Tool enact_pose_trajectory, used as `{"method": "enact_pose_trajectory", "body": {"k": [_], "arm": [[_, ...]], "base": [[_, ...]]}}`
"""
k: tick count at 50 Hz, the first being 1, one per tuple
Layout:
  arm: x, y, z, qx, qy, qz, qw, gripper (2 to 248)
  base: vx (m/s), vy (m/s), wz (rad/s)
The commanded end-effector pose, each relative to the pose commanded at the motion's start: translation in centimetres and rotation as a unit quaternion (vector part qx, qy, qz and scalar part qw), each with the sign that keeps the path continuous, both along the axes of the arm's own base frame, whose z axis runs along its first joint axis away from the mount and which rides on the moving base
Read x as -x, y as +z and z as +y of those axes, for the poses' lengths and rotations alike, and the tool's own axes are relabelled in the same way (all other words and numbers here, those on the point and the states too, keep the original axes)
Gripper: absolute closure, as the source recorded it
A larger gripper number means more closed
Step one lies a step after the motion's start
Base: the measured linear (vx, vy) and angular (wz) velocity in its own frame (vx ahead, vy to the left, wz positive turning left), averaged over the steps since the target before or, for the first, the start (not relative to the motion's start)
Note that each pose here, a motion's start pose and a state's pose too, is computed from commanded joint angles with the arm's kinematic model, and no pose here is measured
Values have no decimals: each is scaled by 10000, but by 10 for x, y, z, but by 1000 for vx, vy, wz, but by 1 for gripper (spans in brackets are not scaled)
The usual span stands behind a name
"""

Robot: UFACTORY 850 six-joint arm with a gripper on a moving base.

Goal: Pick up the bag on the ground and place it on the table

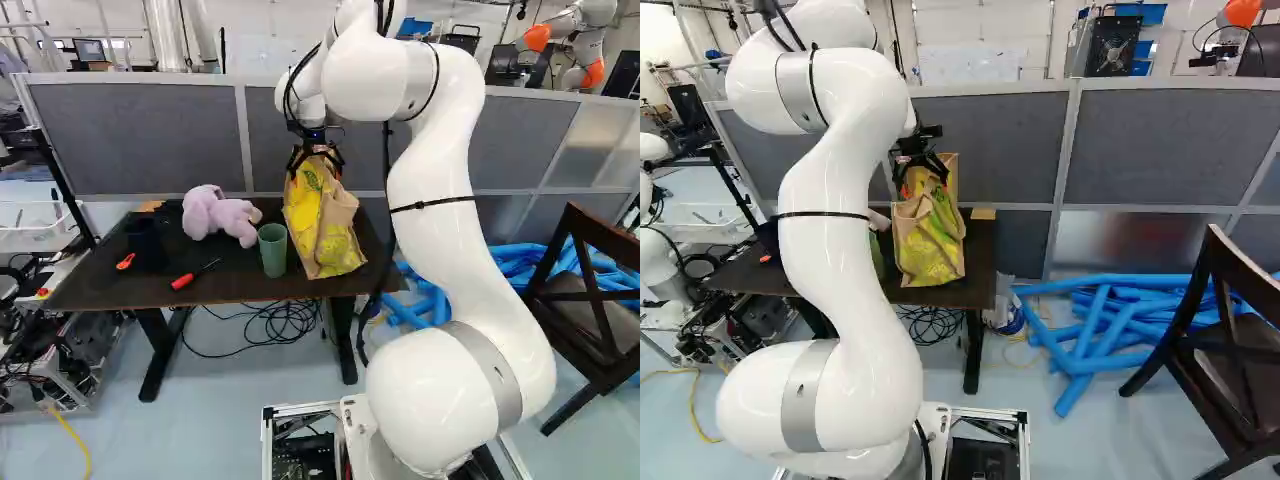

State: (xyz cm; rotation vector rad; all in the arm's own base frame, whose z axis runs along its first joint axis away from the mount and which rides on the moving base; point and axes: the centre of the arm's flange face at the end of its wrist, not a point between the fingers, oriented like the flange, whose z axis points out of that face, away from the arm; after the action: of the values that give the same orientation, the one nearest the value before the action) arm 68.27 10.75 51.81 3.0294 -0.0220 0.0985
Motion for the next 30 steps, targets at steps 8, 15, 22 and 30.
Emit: {"method": "enact_pose_trajectory", "body": {"k": [8,15,22,30], "arm": [[3,10,-1,-4,-4,-37,10000,3],[8,20,-2,1,-14,-32,10000,3],[14,31,-3,14,-27,2,10000,3],[22,44,-4,33,-41,62,10000,3]], "base": [[0,0,0],[0,0,0],[0,0,0],[0,0,0]]}}
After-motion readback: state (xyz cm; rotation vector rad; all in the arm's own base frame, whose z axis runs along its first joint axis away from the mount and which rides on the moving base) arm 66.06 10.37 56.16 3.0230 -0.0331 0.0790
